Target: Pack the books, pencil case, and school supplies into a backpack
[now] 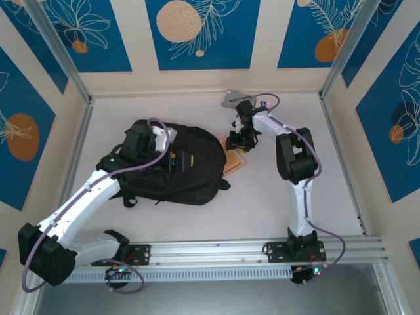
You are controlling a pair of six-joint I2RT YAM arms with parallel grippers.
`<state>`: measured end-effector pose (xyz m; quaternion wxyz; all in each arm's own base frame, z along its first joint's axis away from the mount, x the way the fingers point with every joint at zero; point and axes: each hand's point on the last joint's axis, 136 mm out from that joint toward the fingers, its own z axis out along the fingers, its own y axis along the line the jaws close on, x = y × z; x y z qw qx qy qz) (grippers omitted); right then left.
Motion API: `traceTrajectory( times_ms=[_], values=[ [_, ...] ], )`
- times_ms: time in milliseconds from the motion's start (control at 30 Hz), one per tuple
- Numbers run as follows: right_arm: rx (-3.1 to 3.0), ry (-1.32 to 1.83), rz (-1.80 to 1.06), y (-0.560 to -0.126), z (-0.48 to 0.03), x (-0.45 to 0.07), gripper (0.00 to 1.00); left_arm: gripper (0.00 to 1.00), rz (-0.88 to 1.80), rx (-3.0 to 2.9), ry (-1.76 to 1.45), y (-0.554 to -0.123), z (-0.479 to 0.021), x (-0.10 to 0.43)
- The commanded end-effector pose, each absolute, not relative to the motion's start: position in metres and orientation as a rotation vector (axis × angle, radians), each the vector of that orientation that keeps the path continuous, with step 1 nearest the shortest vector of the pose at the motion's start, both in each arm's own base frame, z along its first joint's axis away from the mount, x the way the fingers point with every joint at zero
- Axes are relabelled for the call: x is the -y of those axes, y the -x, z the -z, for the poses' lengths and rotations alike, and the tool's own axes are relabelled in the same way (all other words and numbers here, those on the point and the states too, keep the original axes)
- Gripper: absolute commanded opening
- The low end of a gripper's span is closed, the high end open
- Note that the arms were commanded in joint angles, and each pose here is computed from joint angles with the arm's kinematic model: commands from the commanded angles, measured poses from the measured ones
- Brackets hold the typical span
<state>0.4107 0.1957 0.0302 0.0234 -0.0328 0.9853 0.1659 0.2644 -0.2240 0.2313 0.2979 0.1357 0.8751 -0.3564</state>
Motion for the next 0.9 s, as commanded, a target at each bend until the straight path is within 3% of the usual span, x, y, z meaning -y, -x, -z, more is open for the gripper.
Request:
traceTrajectory(
  times_ms=[0,200,400,867],
  values=[
    [-3.134,0.140,-0.429,-0.382,-0.019,-0.196,0.39,0.82,0.957,-2.314,-0.361,-0.264,-0.233,0.223],
    [-3.088,0.143,-0.465,-0.381,-0.040,-0.203,0.34,0.82,0.961,-2.318,-0.360,-0.265,-0.232,0.224],
    [-3.081,0.117,-0.732,-0.372,-0.059,-0.223,0.32,0.83,0.959,-2.326,-0.356,-0.265,-0.230,0.224],
    [-2.862,-0.157,-1.656,-0.353,-0.106,-0.249,0.31,0.83,0.971,-2.342,-0.352,-0.267,-0.226,0.227]
  ],
)
